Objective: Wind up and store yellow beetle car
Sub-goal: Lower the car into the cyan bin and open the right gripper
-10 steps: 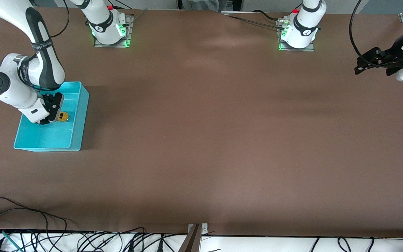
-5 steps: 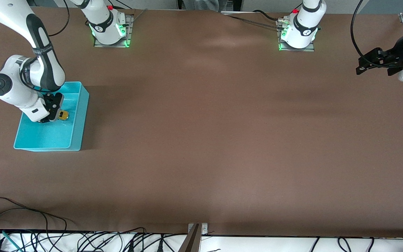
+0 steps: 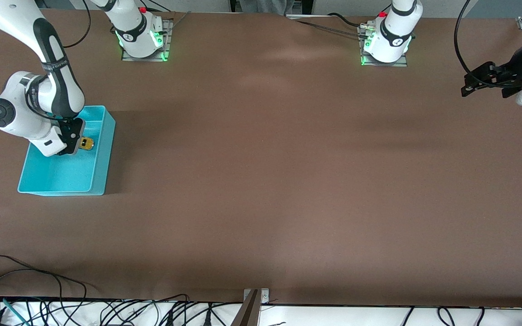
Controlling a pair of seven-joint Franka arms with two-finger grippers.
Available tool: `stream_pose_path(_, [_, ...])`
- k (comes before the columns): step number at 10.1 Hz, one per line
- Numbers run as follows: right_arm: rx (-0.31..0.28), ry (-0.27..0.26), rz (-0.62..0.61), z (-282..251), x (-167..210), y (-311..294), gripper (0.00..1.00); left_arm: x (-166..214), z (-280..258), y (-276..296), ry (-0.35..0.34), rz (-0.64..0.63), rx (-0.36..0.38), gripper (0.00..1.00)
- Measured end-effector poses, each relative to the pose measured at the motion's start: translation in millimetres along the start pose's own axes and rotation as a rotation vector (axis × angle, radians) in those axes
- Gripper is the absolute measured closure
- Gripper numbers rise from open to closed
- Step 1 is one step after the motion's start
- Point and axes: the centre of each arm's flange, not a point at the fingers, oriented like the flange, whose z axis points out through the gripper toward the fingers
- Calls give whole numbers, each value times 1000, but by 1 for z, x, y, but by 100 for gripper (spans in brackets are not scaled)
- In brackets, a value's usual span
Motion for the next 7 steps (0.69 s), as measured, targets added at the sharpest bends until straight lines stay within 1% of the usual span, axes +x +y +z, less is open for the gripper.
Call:
stream_pose_path(2, [12, 23, 4, -20, -2, -8, 59, 0, 0, 0, 0, 0, 0, 0])
stream_pose_path(3, [15, 26, 15, -20, -7, -11, 59, 0, 0, 0, 0, 0, 0, 0])
stream_pose_path(5, [17, 25, 48, -10, -24, -16, 59, 0, 0, 0, 0, 0, 0, 0])
stream_pose_path(7, [-2, 18, 62, 2, -31, -18, 59, 0, 0, 1, 0, 1, 0, 0])
